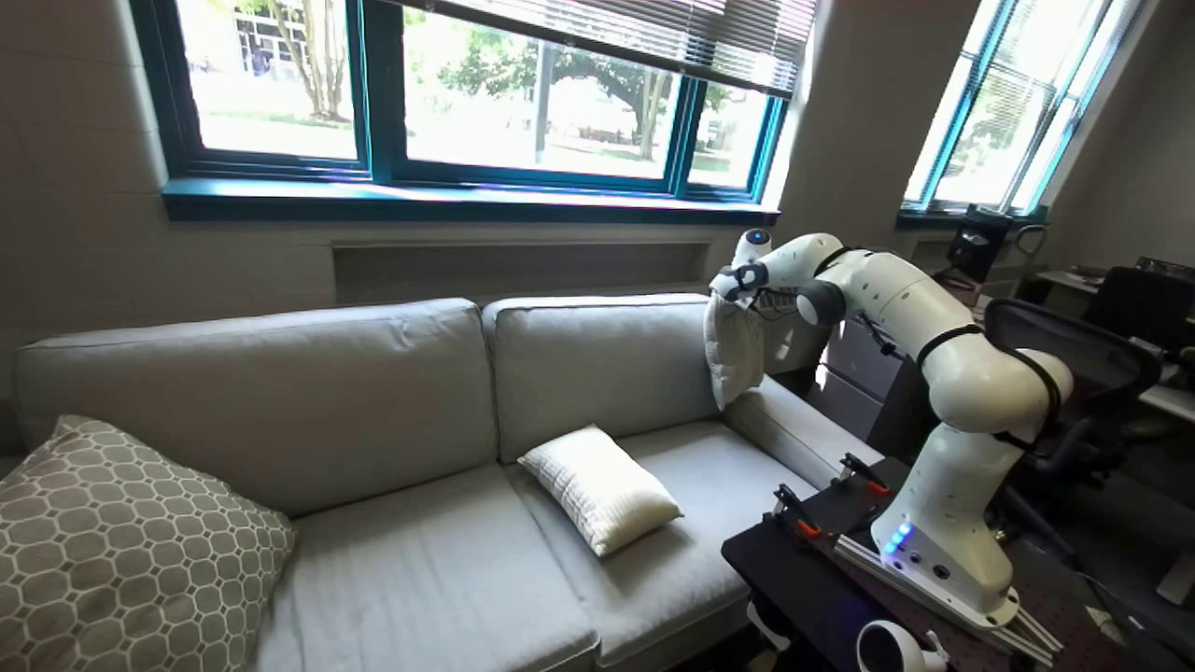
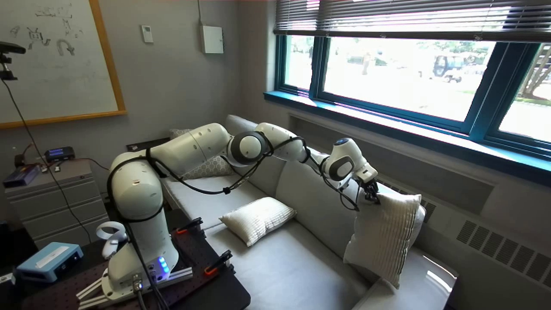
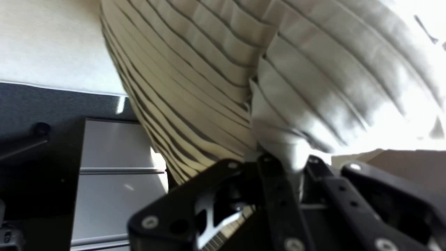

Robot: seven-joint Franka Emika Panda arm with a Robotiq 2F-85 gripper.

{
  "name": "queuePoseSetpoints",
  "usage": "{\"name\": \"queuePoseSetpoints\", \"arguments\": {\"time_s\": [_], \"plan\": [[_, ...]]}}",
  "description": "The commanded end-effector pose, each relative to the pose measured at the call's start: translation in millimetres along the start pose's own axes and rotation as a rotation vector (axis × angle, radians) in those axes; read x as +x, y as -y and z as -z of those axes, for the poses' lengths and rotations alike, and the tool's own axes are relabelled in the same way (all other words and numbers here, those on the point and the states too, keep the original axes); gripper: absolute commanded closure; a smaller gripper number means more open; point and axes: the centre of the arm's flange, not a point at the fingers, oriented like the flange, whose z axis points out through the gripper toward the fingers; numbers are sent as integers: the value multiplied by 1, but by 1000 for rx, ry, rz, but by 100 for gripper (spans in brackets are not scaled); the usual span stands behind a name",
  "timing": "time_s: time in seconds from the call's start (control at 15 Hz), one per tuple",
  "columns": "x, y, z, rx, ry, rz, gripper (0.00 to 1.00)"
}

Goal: Arrange the cushions, one in front of the other, against the arm rest

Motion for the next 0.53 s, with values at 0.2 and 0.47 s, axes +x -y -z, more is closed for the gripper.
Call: {"name": "queuePoseSetpoints", "arguments": {"time_s": [0.2,0.47], "plan": [[15,102,32,118,-55,70,97],[-5,105,11,219,94,45,97]]}}
